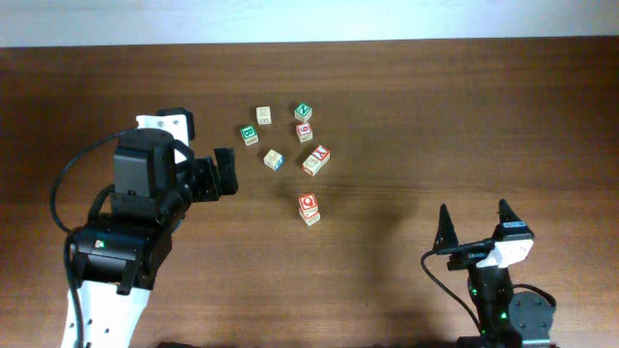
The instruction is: Rotate 3 blocks
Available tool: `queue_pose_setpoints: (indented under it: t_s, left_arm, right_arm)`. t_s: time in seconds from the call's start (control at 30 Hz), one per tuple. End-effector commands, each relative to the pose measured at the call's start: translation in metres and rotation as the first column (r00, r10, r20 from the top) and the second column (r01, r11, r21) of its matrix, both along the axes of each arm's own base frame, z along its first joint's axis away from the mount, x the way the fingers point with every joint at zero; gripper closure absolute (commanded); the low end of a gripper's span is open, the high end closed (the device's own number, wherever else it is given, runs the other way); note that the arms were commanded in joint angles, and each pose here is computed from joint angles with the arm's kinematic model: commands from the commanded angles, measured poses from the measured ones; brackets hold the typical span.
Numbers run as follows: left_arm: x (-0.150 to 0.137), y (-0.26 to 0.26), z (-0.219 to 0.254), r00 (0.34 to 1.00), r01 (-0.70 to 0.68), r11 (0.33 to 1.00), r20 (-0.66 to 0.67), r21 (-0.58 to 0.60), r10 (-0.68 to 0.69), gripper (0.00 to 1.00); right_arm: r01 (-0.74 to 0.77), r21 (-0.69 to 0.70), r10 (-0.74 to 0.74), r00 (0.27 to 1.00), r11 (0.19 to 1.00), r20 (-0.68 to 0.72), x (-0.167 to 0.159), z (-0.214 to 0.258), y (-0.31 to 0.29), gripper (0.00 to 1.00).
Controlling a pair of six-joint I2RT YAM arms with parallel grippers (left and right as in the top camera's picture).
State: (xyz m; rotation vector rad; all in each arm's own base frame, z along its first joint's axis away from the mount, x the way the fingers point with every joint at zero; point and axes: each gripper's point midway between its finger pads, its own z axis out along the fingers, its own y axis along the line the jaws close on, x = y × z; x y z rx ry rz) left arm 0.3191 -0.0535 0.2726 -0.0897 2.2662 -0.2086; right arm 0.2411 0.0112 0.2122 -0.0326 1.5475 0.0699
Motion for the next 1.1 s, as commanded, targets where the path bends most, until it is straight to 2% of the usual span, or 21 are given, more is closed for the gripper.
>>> queue_pose_setpoints:
  t_s: [0.0, 0.1, 0.87, 0.97, 1.0, 1.07]
  left_arm:
    - [0.000, 0.002, 0.004, 1.000, 0.003, 1.000, 0.015, 0.015, -0.003, 0.01]
    - [0.000, 0.002, 0.004, 1.000, 0.003, 1.000, 0.015, 0.015, -0.003, 0.01]
    - [0.000, 0.003, 0.004, 1.000, -0.001, 1.000, 0.016, 0.019, 0.001, 0.01]
    - [-0.002, 0.026, -0.001, 0.995, -0.097, 0.989, 0.021, 0.110, 0.096, 0.01]
    - [-0.002, 0.026, 0.000, 0.997, -0.066, 0.987, 0.052, 0.145, 0.059, 0.01]
    - [-0.002, 0.015, 0.005, 0.967, 0.083, 0.956, 0.210, 0.281, -0.145, 0.01]
  right_arm:
    - [0.032, -0.003, -0.032, 0.999, 0.999, -0.026, 0.003, -0.027, -0.006, 0.02]
    - [0.007, -0.002, -0.008, 0.995, 1.000, -0.095, 0.005, -0.055, -0.002, 0.02]
    - [0.016, -0.003, -0.016, 0.996, 1.000, -0.093, 0.005, -0.054, -0.003, 0.02]
    - [0.016, -0.003, -0.016, 0.996, 1.000, -0.093, 0.005, -0.054, -0.003, 0.02]
    - [0.016, -0.003, -0.016, 0.996, 1.000, -0.093, 0.005, -0.054, -0.003, 0.02]
    - [0.016, -0.003, -0.016, 0.996, 1.000, -0.093, 0.005, -0.054, -0.003, 0.02]
